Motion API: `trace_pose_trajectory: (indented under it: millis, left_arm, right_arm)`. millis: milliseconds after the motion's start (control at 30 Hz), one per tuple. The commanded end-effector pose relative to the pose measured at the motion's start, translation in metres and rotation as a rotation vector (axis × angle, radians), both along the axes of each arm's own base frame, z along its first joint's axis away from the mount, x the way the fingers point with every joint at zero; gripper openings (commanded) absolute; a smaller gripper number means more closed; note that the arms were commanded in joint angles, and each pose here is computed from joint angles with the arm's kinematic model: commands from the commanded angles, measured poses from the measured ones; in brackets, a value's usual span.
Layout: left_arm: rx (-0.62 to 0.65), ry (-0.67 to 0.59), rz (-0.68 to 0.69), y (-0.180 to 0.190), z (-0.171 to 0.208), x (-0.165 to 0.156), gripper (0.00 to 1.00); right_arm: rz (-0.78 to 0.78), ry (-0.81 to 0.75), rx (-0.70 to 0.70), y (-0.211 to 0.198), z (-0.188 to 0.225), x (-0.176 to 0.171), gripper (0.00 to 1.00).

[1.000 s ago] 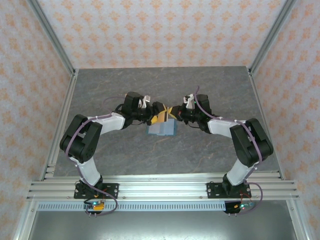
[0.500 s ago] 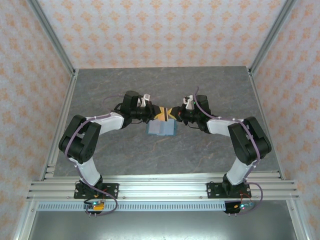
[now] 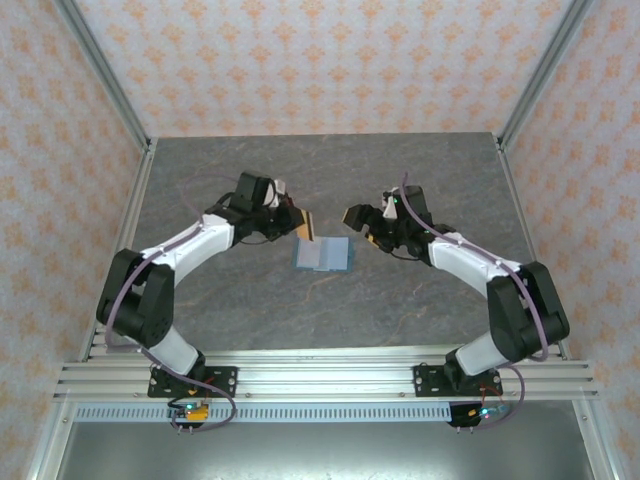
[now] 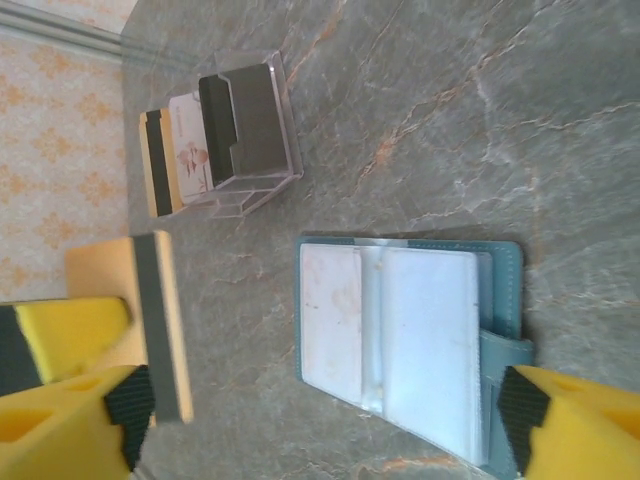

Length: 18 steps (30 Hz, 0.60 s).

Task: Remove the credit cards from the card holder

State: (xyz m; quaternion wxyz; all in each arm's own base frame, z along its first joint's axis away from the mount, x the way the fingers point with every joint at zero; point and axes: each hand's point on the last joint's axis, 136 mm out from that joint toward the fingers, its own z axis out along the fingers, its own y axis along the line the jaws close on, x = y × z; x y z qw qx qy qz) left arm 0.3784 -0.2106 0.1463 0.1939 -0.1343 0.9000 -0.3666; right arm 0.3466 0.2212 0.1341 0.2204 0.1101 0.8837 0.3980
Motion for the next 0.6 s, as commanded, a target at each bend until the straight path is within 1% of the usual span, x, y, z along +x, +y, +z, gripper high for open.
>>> trace_pose_trajectory:
  millis: [0,67,133,167,300,467,567]
  left_arm:
    - [0.292,0.013,0.077,0.061,0.001,-0.007,0.0]
    - [0.396,0.017,0.122,0.088,0.004,-0.004,0.0]
    - [0.472,0.018,0.144,0.108,0.006,-0.002,0.0]
    - [0.484,0.02,0.155,0.116,0.007,0.001,0.0]
    - [0.492,0.003,0.16,0.133,0.011,0.02,0.0]
    - [0.47,-0.007,0.134,0.134,0.011,0.049,0.0]
    - [0.464,0.009,0.132,0.132,0.004,0.061,0.0]
  right_arm:
    - [-0.022,-0.007,-0.127,-0.019,-0.006,-0.004,0.95]
    - [-0.018,-0.011,-0.141,-0.021,-0.006,-0.006,0.97]
    - [-0.01,-0.011,-0.151,-0.022,-0.007,-0.007,0.98]
    - [-0.004,-0.011,-0.154,-0.022,-0.007,-0.007,0.99]
    - [0.024,-0.013,-0.172,-0.019,-0.009,-0.003,0.99]
    - [0.046,-0.026,-0.181,-0.016,-0.011,0.001,0.99]
    - [0.057,-0.023,-0.175,-0.013,-0.011,0.003,0.99]
